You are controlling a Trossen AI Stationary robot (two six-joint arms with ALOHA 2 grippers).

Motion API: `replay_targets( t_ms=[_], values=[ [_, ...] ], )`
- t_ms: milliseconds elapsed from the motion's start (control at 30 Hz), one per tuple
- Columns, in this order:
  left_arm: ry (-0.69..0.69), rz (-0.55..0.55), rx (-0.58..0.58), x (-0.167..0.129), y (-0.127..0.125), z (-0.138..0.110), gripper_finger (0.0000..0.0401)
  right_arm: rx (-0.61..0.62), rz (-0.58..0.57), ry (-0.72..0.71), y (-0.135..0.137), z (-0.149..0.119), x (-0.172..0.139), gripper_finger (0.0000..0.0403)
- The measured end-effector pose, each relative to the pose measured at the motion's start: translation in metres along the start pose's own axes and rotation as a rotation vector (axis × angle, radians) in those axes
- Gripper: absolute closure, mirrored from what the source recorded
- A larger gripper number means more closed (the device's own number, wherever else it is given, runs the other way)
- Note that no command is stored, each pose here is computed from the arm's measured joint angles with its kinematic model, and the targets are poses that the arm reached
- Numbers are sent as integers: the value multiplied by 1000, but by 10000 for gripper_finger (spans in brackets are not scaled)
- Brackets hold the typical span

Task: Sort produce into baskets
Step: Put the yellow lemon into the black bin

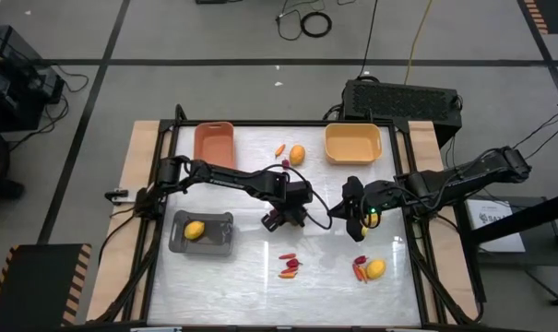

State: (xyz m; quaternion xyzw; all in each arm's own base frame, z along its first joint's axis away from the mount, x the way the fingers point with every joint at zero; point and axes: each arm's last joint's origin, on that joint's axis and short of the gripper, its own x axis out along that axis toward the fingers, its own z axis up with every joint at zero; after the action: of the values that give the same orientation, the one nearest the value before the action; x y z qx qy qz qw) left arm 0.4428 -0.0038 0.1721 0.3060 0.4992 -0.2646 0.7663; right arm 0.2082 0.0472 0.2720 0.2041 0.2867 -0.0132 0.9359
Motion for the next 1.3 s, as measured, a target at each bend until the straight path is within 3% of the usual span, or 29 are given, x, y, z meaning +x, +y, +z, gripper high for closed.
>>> replay_targets(
  t_ms=[167,300,400,567,733,1000,1300],
  values=[
    [-27,9,-112,-15,1,2,190,-16,-1,0,0,0,0,403],
    [-57,30,-233,-65,-3,5,190,-21,-2,0,0,0,0,403],
    [-35,-4,-386,-101,-14,0,191,-40,-4,-4,0,0,0,403],
    [4,-64,-712,-158,-44,-13,191,-70,-40,-30,-1,1,0,403],
    [33,-84,-859,-183,-97,-29,191,-114,-49,-34,-1,2,0,403],
    [109,-31,-1085,-189,-177,-69,191,-155,-67,-42,-3,2,0,403],
    [144,-9,-1222,-151,-209,-85,191,-156,-123,-70,-10,7,0,403]
  ],
)
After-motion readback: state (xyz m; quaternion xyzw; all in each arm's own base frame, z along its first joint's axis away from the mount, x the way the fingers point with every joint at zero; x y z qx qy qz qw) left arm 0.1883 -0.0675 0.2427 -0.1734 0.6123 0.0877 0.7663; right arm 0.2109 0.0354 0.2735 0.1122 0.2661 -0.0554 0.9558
